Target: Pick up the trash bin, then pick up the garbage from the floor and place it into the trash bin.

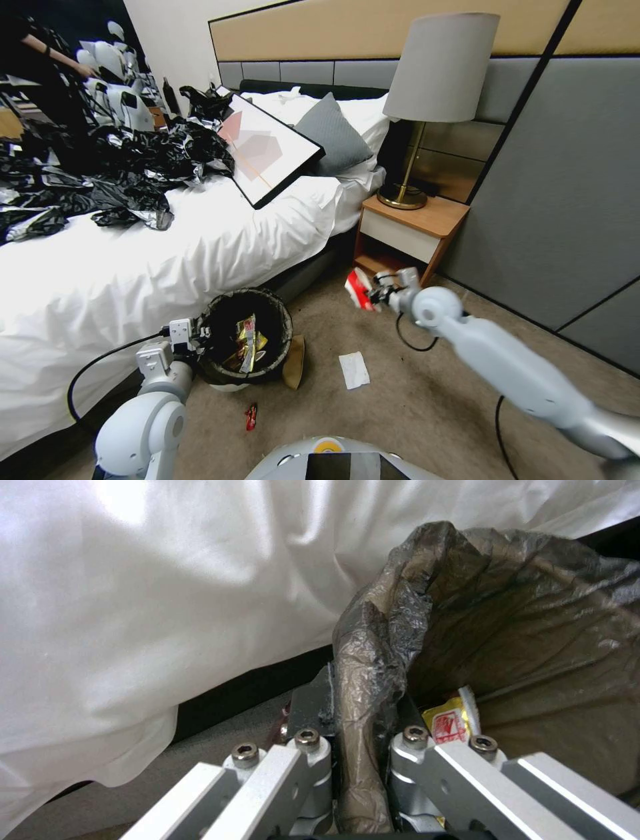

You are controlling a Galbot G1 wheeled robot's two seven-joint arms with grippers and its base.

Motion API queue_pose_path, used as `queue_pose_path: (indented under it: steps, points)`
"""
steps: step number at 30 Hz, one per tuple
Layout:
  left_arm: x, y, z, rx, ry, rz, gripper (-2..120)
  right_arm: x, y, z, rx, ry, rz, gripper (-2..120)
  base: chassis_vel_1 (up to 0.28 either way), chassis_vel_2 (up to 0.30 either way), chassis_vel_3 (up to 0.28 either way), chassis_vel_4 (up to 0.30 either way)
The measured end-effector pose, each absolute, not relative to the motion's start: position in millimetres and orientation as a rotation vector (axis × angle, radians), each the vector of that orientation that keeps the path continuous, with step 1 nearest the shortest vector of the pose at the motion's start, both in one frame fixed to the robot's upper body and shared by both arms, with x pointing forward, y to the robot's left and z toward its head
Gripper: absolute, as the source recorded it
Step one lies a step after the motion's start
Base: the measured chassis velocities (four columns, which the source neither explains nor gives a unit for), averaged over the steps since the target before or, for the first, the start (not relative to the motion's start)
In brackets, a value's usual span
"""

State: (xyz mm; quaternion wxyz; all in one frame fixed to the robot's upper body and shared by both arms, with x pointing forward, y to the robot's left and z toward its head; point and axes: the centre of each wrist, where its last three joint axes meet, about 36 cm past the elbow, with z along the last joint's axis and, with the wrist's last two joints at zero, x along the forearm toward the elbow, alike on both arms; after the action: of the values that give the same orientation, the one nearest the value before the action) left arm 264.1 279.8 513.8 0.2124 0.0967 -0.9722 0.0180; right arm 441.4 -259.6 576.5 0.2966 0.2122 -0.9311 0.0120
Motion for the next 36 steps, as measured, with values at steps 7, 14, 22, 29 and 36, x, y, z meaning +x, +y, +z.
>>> queue_pose_path:
  steps: [7, 14, 22, 29, 36]
  points:
    - [265.8, 277.5, 510.5, 0.267, -2.694, 0.049, 4, 391.4, -235.2, 685.6, 0.916, -2.572, -0.111, 1, 0.0, 0.0, 0.0, 0.0]
    - [264.3, 276.9, 511.4, 0.266, -2.694, 0.05, 4, 388.7, -199.5, 703.7, 1.194, -2.464, -0.165, 1, 0.0, 0.0, 0.0, 0.0]
    - [262.6, 276.6, 513.5, 0.264, -2.698, 0.05, 4, 415.6, -141.2, 682.0, 1.347, -2.317, -0.064, 1, 0.0, 0.0, 0.0, 0.0]
    - [261.6, 278.5, 515.2, 0.271, -2.702, 0.046, 4, 432.5, -90.0, 644.9, 1.346, -2.218, 0.026, 1, 0.0, 0.0, 0.0, 0.0]
    - [261.2, 279.5, 517.2, 0.273, -2.708, 0.045, 4, 439.1, -59.7, 608.6, 1.303, -2.147, 0.066, 1, 0.0, 0.0, 0.0, 0.0]
